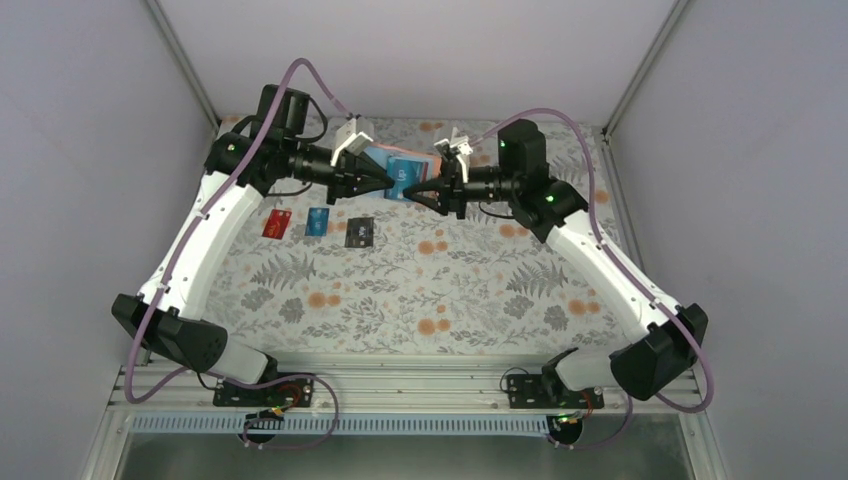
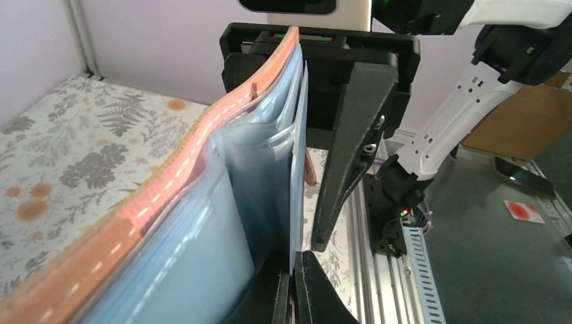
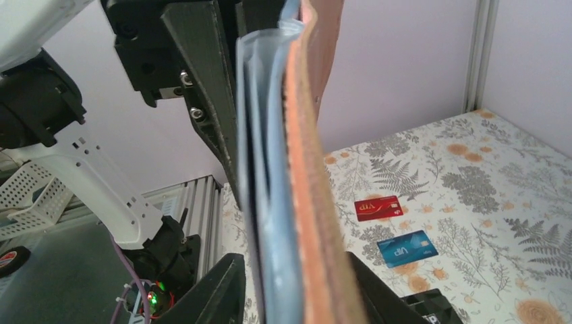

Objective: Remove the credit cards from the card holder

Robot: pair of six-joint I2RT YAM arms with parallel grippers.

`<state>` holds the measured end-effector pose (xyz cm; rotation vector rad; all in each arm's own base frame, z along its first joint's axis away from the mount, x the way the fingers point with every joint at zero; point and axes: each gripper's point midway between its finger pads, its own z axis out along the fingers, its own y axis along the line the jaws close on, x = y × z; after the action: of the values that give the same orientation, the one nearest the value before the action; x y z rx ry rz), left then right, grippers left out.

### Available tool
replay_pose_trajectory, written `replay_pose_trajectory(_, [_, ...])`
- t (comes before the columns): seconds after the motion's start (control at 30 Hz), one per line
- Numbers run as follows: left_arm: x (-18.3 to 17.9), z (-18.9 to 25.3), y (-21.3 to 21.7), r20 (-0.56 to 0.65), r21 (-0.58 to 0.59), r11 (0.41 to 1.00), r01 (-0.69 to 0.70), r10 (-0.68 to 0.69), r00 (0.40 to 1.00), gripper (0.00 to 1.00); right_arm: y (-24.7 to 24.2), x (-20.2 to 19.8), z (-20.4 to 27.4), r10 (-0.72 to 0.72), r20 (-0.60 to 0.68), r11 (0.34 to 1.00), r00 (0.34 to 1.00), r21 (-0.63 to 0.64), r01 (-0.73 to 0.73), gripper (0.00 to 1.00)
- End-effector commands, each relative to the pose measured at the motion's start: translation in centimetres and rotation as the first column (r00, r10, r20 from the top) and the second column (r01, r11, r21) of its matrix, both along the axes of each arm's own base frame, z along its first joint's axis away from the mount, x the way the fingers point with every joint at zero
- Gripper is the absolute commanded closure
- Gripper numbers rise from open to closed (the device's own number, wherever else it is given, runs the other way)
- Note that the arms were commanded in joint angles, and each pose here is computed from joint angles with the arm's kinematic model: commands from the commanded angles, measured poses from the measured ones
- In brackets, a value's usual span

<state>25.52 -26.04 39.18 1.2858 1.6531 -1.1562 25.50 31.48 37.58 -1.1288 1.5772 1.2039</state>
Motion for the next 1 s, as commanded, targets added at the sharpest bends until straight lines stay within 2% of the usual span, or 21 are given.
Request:
replay_pose_trajectory(0.0, [-1.5,1.7,0.4,0.043,-0.054,0.997,0.061,-0.059,0.997,0.98,-0.4,-1.6,1.4,0.038,0.084,0.999,0.996,0.034,-0.041,0.63])
replay_pose_trajectory(0.13, [-1.5,1.3,0.8,0.051,-0.044,0.998,0.052,-0.050,0.997,0.98,-1.3,-1.6,1.6,0.027,0.097,0.999,0.995,0.037,-0.031,0.55])
replay_pose_trajectory(0.23, [-1.5,1.1,0.9,0.049,-0.042,0.998,0.052,-0.050,0.998,0.97,-1.6,-1.7,1.7,0.029,0.099,0.999,0.995,0.037,-0.033,0.55])
replay_pose_trajectory(0.33, [-1.5,1.1,1.0,0.053,-0.041,0.998,0.054,-0.052,0.997,0.98,-1.7,-1.5,1.6,0.023,0.089,0.999,0.996,0.037,-0.026,0.64])
replay_pose_trajectory(0.53, [-1.8,1.0,1.0,0.055,-0.042,0.997,0.067,-0.064,0.996,0.98,-1.6,-1.1,1.3,0.026,0.070,0.999,0.997,0.039,-0.029,0.95])
replay_pose_trajectory(0.63, [-2.1,1.3,1.1,0.080,-0.039,0.996,0.077,-0.074,0.994,0.97,-1.7,-1.0,1.3,0.026,0.070,0.999,0.997,0.038,-0.028,0.96])
replay_pose_trajectory(0.7, [-2.2,1.8,1.4,0.102,-0.036,0.997,0.073,-0.069,0.992,0.90,-1.8,-1.3,1.3,0.040,0.073,0.998,0.997,0.040,-0.043,0.96])
replay_pose_trajectory(0.97, [-2.6,2.5,1.4,0.095,-0.066,0.993,0.101,-0.095,0.991,0.90,-1.7,-1.9,1.5,0.078,0.073,0.996,0.994,0.043,-0.081,0.96])
